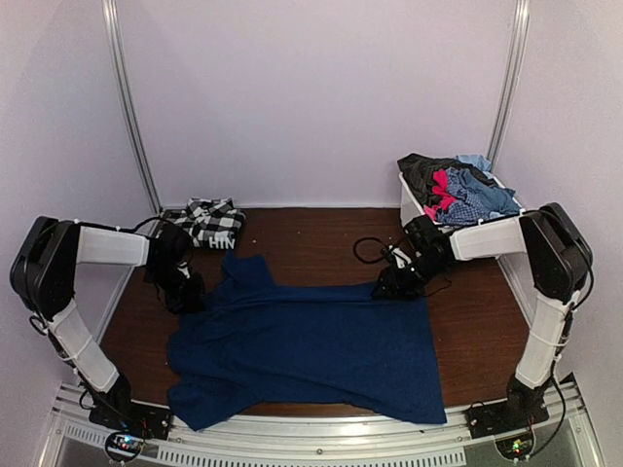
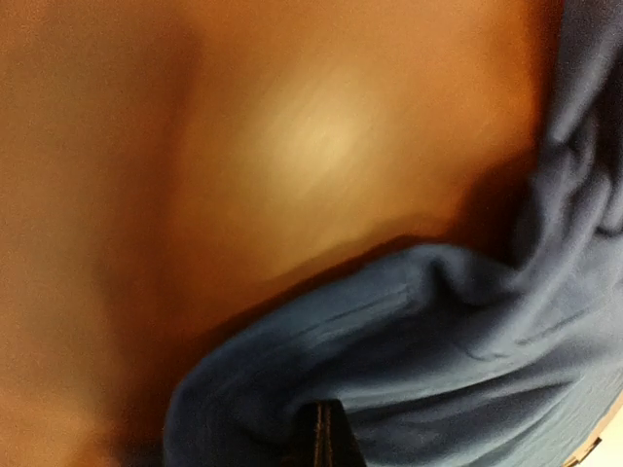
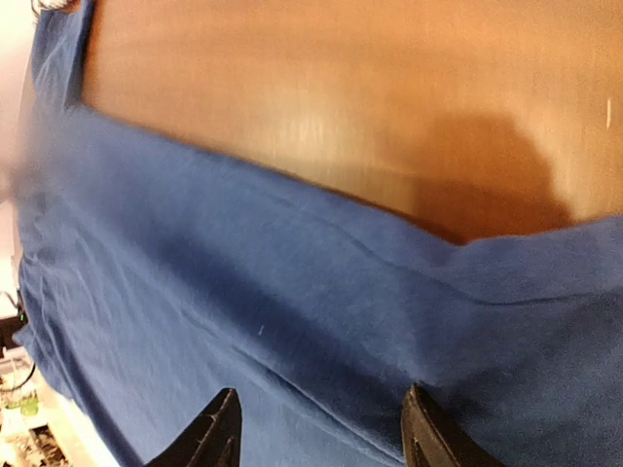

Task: Fold and stack the mixed laundry pile
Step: Pick up the flattened T-shirt from the center of the board.

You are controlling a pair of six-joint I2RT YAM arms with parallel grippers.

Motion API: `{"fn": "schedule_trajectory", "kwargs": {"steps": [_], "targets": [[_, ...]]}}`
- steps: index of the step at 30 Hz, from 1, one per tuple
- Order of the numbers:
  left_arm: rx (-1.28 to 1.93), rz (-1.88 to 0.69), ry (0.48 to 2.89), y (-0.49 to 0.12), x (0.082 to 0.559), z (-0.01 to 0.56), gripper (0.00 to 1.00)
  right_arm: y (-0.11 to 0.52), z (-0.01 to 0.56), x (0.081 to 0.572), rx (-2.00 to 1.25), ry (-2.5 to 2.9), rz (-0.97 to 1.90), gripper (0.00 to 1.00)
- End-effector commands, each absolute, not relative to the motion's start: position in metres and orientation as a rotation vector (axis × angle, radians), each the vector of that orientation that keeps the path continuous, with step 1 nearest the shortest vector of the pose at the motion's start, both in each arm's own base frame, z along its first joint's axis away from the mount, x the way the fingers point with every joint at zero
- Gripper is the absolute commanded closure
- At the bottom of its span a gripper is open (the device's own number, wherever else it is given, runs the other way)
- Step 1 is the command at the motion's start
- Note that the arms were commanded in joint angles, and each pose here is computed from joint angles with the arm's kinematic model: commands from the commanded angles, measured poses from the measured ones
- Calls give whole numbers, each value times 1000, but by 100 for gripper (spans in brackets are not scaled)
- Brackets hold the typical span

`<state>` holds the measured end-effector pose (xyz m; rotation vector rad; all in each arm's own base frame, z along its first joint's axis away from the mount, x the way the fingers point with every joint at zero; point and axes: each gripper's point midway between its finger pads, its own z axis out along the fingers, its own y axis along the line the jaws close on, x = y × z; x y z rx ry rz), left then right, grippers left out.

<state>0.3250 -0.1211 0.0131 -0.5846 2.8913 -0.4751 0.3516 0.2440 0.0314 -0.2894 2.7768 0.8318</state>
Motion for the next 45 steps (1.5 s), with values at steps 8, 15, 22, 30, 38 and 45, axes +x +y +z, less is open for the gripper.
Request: {"fn": "schedule_trajectory", "kwargs": {"steps": [8,15,22,30,38,45], "targets": [[-452,-436,2865,-106,300,82,77,174,4,221,-257,3255,598,43],[-219,-569,2795,-142,386,95,72,199,56,276,-368,3057,686,41],[-33,-630,2766,-172,456,94,59,181,58,305,-350,3028,593,40],[124,-460,2799,-184,489,64,45,151,52,306,-306,3057,487,37],[242,-172,2974,-183,460,14,36,128,52,309,-303,3083,362,33],[400,17,3026,-188,438,-12,43,111,54,314,-283,3097,225,29]]}}
